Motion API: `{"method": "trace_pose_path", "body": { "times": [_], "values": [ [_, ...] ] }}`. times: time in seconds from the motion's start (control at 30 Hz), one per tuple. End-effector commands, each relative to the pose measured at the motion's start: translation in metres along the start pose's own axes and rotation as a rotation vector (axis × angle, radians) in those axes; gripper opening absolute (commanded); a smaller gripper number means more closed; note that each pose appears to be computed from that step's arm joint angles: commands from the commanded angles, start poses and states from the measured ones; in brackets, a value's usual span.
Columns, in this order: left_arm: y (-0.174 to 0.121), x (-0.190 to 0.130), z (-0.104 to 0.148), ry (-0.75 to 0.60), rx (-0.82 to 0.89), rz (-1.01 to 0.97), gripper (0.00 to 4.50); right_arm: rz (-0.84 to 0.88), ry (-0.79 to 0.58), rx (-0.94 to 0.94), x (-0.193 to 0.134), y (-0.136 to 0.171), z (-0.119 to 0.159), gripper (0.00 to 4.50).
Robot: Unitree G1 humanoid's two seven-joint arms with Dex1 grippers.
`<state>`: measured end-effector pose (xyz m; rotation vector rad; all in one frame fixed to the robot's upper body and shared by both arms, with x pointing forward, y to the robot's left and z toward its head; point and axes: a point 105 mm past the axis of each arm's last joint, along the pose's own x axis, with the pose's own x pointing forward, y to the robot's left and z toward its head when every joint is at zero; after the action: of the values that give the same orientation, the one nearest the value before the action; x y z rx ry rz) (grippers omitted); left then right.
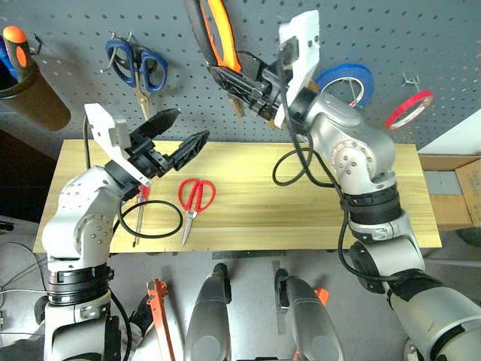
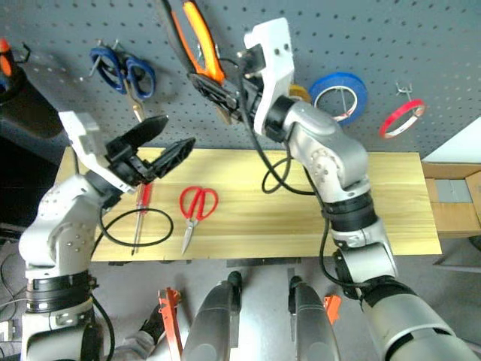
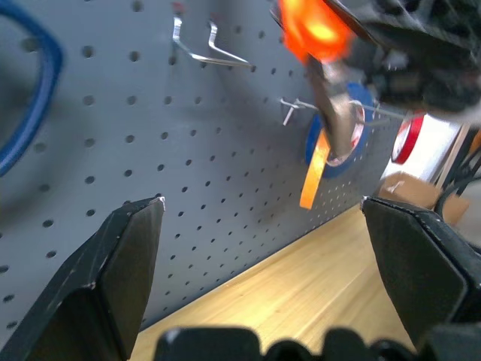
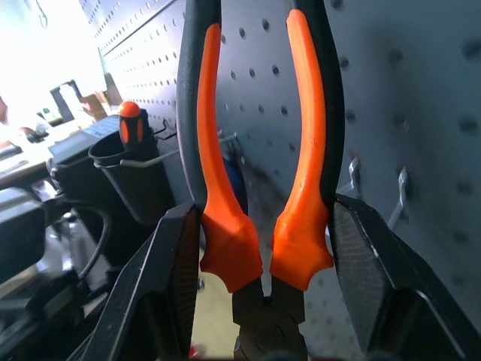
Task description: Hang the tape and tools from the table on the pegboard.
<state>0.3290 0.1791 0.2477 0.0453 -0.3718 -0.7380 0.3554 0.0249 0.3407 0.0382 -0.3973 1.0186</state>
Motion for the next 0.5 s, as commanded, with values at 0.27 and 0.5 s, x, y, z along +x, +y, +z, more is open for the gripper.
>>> {"method": "trace_pose_path", "body": {
  "times": [0.27,0.5],
  "values": [
    [0.000,-0.012,-0.025,0.035,0.039,0.067,4.50,0.026,-0.234,-0.121,0.014,0.011,0.045,2.01],
    [-0.006,-0.007,-0.028,0.024,0.025,0.062,4.50,0.047,-0.300,-0.229,0.028,0.026,0.047,2.01]
  ]
}}
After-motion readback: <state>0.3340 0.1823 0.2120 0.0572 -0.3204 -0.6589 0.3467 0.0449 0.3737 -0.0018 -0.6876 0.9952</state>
